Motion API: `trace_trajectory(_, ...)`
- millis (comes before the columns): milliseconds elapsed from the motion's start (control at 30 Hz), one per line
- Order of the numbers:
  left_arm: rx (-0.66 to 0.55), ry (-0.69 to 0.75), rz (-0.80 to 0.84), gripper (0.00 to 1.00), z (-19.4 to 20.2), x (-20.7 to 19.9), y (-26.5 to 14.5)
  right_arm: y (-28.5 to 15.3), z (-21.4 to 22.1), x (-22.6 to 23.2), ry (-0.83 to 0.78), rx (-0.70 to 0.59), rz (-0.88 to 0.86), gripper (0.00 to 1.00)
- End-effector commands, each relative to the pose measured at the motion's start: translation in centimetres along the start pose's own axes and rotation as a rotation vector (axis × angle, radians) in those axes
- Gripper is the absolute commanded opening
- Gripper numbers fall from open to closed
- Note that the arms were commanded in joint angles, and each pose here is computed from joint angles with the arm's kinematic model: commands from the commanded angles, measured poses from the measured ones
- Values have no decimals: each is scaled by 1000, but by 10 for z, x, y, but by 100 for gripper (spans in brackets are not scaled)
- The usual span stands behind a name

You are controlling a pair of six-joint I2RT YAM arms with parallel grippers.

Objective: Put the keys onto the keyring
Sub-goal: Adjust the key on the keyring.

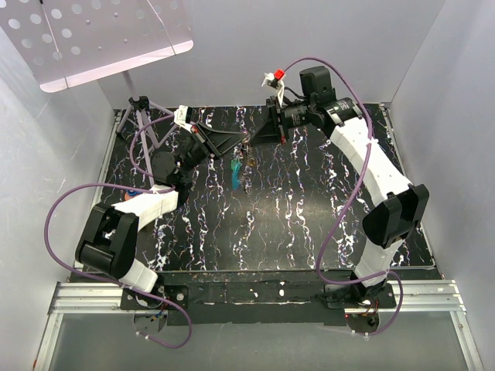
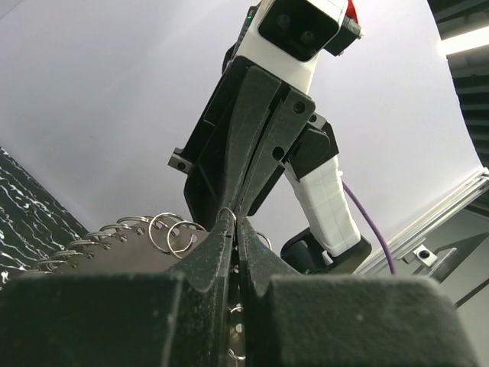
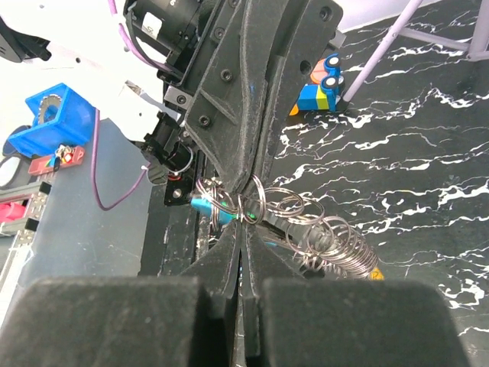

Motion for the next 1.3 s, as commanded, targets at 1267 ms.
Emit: trace_trajectory(1267,-29,193,259,0,-14,-58,-2,-5,-10,11,184,-67,9,27)
Point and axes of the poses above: each gripper's point midway between its finger pads, its own y axis out along the fingers, its own x axis along the line the jaws close on, z = x × y, the point moved 5 cm from there along -y, back along the fingers, and after that the axes turned 15 degrees about y, right-handed, at the moved point
